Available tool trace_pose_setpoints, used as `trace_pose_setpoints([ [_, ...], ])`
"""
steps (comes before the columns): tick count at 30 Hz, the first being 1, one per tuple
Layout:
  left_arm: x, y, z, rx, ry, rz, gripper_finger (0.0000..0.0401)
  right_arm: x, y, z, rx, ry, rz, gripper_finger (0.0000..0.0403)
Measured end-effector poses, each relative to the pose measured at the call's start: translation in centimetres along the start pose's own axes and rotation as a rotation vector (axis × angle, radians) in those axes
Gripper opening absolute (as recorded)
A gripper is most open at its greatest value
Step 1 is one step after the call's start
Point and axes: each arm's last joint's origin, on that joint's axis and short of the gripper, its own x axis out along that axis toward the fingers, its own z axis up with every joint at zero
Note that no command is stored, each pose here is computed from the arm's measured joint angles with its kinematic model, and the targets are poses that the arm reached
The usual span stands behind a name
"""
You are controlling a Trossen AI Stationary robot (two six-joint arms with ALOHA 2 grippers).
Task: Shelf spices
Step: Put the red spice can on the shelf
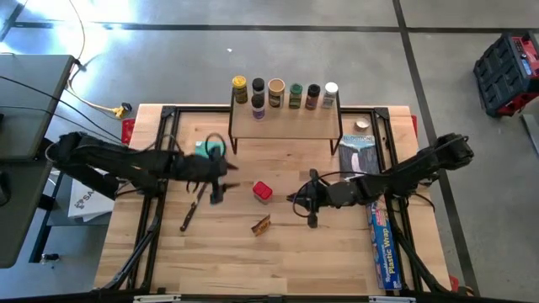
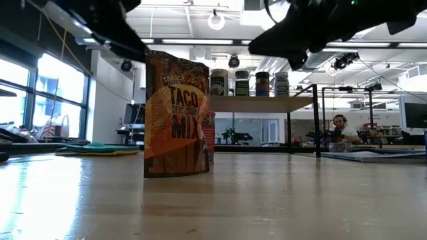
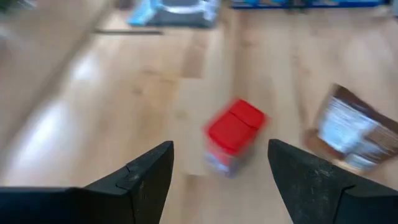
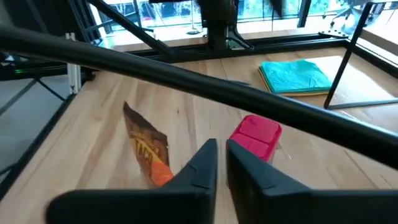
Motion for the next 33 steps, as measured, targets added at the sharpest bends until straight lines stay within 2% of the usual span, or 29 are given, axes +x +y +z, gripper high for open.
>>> trace_pose_setpoints([
  [4, 0.8, -2.0, -2.5, -0.061, 0.018, -0.063, 0.0257, 1.5, 0.0, -1.0, -0.006, 0.012, -0.017, 0.0090],
  [8, 1.9, -3.1, -4.4, -0.111, 0.016, -0.085, 0.0257, 3.8, -0.3, -2.5, -0.019, 0.042, -0.082, 0.0145],
  [12, 3.4, -3.7, -5.7, -0.142, 0.018, -0.117, 0.0257, 5.9, -0.6, -3.5, -0.028, 0.079, -0.114, 0.0194],
  [17, 5.6, -4.3, -6.8, -0.146, 0.052, -0.142, 0.0257, 7.4, -1.0, -3.4, -0.020, 0.082, -0.137, 0.0245],
  [22, 7.4, -4.8, -7.5, -0.141, 0.044, -0.136, 0.0257, 7.8, -1.3, -2.7, 0.026, 0.060, -0.175, 0.0259],
  [28, 8.8, -5.4, -7.3, -0.136, -0.045, -0.183, 0.0257, 8.8, -0.7, -1.5, 0.042, 0.013, -0.250, 0.0259],
  [31, 9.2, -5.7, -7.0, -0.129, -0.113, -0.204, 0.0257, 9.9, -0.4, -0.9, 0.032, 0.034, -0.260, 0.0259],
  [33, 9.6, -5.7, -6.8, -0.126, -0.154, -0.211, 0.0257, 10.5, -0.2, -0.7, 0.004, 0.097, -0.275, 0.0259],
])
